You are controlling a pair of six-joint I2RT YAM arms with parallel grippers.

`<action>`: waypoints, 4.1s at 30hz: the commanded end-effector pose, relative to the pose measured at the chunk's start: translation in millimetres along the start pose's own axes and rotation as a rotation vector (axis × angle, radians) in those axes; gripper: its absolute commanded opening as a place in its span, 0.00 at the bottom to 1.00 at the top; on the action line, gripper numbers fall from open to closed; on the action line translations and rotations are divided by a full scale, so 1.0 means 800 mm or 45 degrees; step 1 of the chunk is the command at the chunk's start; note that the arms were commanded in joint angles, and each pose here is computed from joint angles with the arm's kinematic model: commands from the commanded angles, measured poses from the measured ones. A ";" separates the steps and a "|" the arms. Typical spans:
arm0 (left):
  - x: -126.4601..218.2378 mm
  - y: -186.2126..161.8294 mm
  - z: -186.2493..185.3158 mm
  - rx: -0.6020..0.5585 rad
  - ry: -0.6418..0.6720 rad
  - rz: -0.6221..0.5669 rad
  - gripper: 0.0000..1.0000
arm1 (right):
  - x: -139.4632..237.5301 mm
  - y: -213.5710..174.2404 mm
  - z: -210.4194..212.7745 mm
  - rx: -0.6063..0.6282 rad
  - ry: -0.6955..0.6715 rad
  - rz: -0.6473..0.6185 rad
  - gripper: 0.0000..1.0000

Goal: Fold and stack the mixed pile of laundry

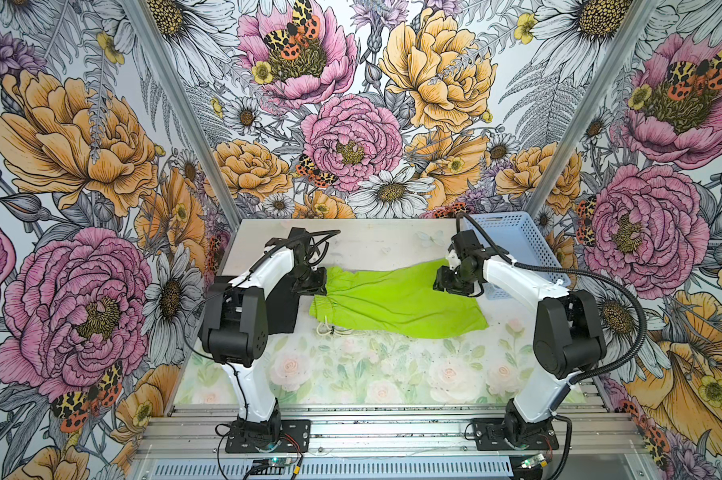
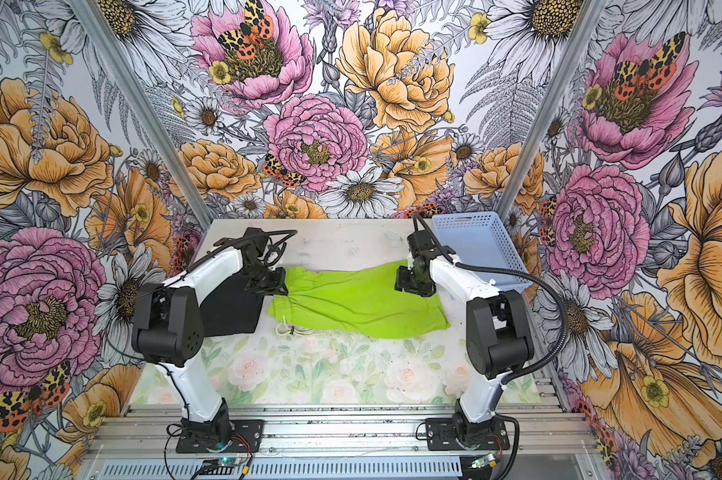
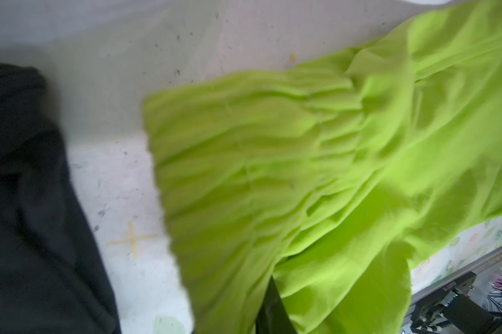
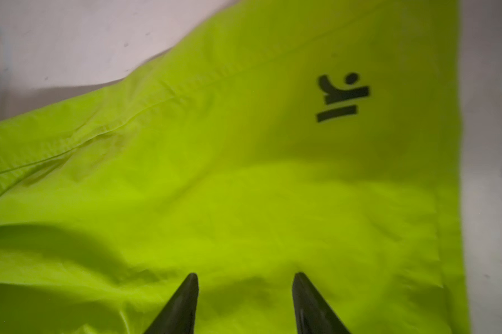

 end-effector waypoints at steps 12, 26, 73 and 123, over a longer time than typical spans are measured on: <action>0.136 -0.034 -0.026 0.091 0.047 -0.204 0.00 | -0.122 -0.018 0.195 0.053 0.595 0.103 0.19; 0.164 -0.045 -0.042 0.240 -0.073 -0.216 0.00 | -0.173 -0.022 0.281 0.134 0.772 0.191 0.29; -0.004 0.057 -0.282 0.286 -0.356 -0.062 0.61 | -0.095 -0.071 -0.028 -0.012 0.179 0.285 0.34; -0.040 0.039 -0.096 0.219 -0.225 -0.120 0.84 | -0.049 0.001 0.042 0.185 0.065 0.111 0.56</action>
Point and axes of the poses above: each gripper's point midway between its finger pads, its own x axis back along the fingers, its own z axis along the line the jaws close on, y = z × x, the point moved 9 cm from there along x, back along the fingers, and after that the axes turned 1 degree about -x, right-handed, at the moved point
